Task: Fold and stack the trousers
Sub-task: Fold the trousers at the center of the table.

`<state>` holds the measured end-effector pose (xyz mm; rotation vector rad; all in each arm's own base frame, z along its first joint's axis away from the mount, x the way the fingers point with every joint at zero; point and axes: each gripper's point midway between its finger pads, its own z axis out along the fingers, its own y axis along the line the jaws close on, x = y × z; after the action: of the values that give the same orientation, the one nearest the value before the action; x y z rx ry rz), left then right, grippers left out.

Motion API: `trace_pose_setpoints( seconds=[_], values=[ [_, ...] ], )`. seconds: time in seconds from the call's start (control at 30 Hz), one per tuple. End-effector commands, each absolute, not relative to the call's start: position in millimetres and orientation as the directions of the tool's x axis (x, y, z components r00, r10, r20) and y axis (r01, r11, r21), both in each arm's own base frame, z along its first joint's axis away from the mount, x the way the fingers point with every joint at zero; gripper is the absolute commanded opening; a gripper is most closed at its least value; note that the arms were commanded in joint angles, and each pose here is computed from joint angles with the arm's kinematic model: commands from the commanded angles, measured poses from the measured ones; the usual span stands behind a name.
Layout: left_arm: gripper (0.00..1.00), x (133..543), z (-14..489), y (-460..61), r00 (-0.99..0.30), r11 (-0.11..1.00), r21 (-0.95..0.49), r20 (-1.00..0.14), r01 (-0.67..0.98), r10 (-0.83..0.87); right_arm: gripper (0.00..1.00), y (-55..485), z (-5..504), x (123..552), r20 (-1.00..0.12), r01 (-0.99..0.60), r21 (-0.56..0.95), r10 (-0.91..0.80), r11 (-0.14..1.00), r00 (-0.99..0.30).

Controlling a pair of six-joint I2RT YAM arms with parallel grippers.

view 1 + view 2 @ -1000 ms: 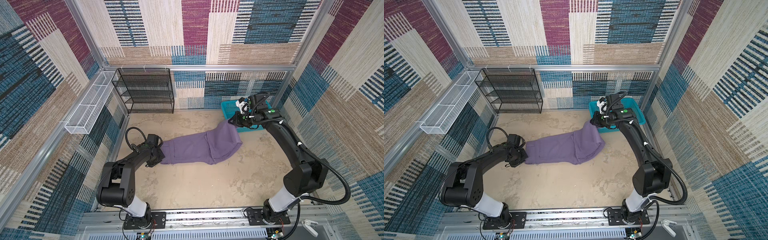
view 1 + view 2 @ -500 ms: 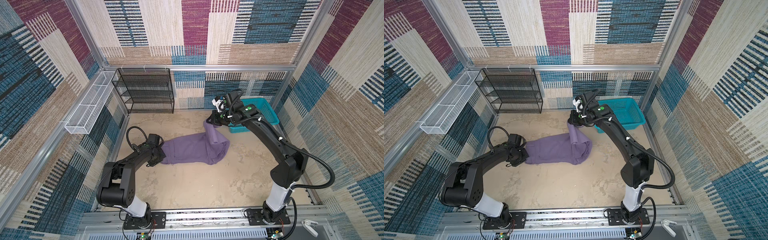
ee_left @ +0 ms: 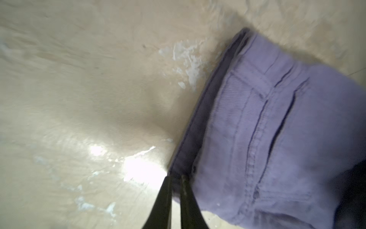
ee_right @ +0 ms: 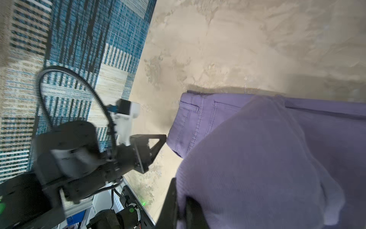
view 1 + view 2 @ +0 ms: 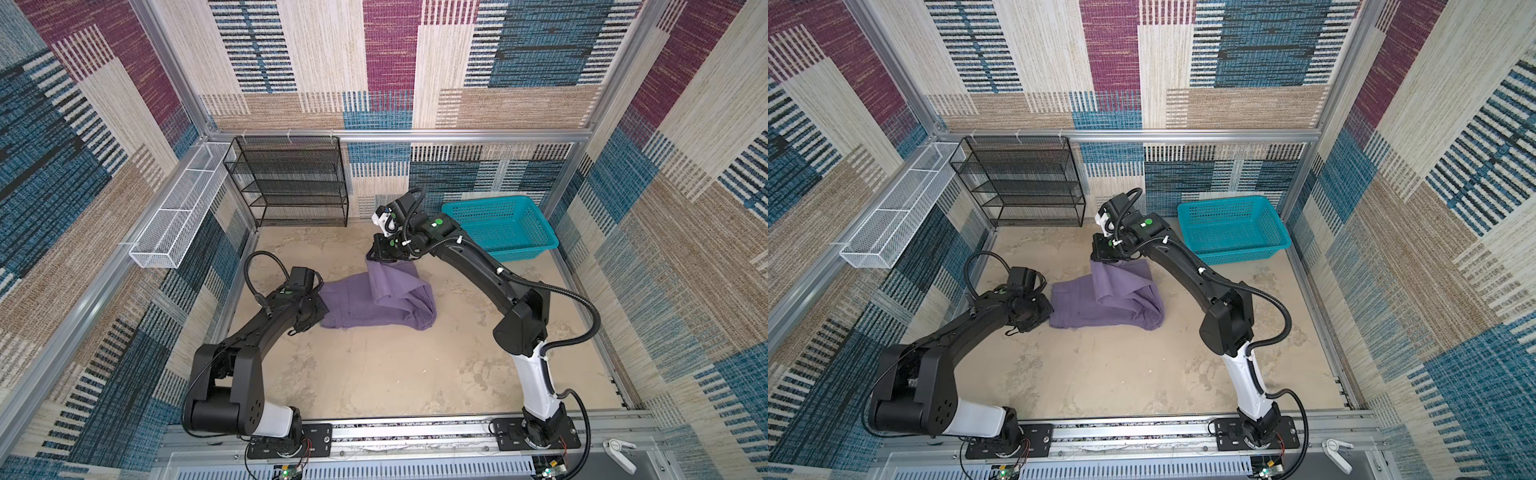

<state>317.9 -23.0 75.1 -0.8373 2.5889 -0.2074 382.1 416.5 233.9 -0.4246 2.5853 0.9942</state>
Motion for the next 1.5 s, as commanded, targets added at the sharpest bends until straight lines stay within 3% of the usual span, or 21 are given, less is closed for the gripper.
trace_pose_setpoints(
  seconds=[0.0,0.2,0.63,0.7,0.77,0.83,0.97,1.2,1.37,1.47],
  values=[
    [0.21,301,97,-4,-0.668,0.757,-0.260,-0.360,-0.599,-0.652,0.00,438,227,378,-0.401,-0.400,0.622,-0.165,0.673,-0.901],
    [0.36,285,141,16,-0.566,0.713,-0.326,-0.442,-0.622,-0.696,0.00,471,209,374,-0.381,-0.412,0.661,-0.193,0.627,-0.904],
    [0.41,273,124,9,-0.609,0.721,-0.333,-0.388,-0.607,-0.692,0.02,549,173,366,-0.348,-0.407,0.777,-0.210,0.480,-0.914],
    [0.48,271,125,10,-0.611,0.725,-0.324,-0.393,-0.608,-0.688,0.19,556,163,361,-0.331,-0.401,0.792,-0.228,0.461,-0.916],
    [0.55,271,126,11,-0.613,0.729,-0.319,-0.397,-0.606,-0.683,0.44,560,153,355,-0.319,-0.401,0.795,-0.248,0.456,-0.915],
    [0.57,271,127,11,-0.613,0.728,-0.319,-0.397,-0.606,-0.684,0.54,564,148,351,-0.318,-0.409,0.800,-0.267,0.440,-0.910],
    [0.58,268,128,9,-0.624,0.733,-0.317,-0.386,-0.603,-0.680,0.60,573,164,347,-0.357,-0.443,0.819,-0.279,0.366,-0.891],
    [0.59,259,128,4,-0.650,0.749,-0.320,-0.372,-0.580,-0.662,0.57,563,213,365,-0.537,-0.586,0.736,-0.234,0.340,-0.810],
    [0.56,267,133,-10,-0.680,0.755,-0.368,-0.334,-0.543,-0.653,0.52,528,243,410,-0.676,-0.654,0.594,-0.151,0.468,-0.721],
    [0.52,269,136,-16,-0.700,0.767,-0.384,-0.330,-0.514,-0.634,0.48,501,246,433,-0.754,-0.664,0.431,-0.160,0.611,-0.637]
  ],
)
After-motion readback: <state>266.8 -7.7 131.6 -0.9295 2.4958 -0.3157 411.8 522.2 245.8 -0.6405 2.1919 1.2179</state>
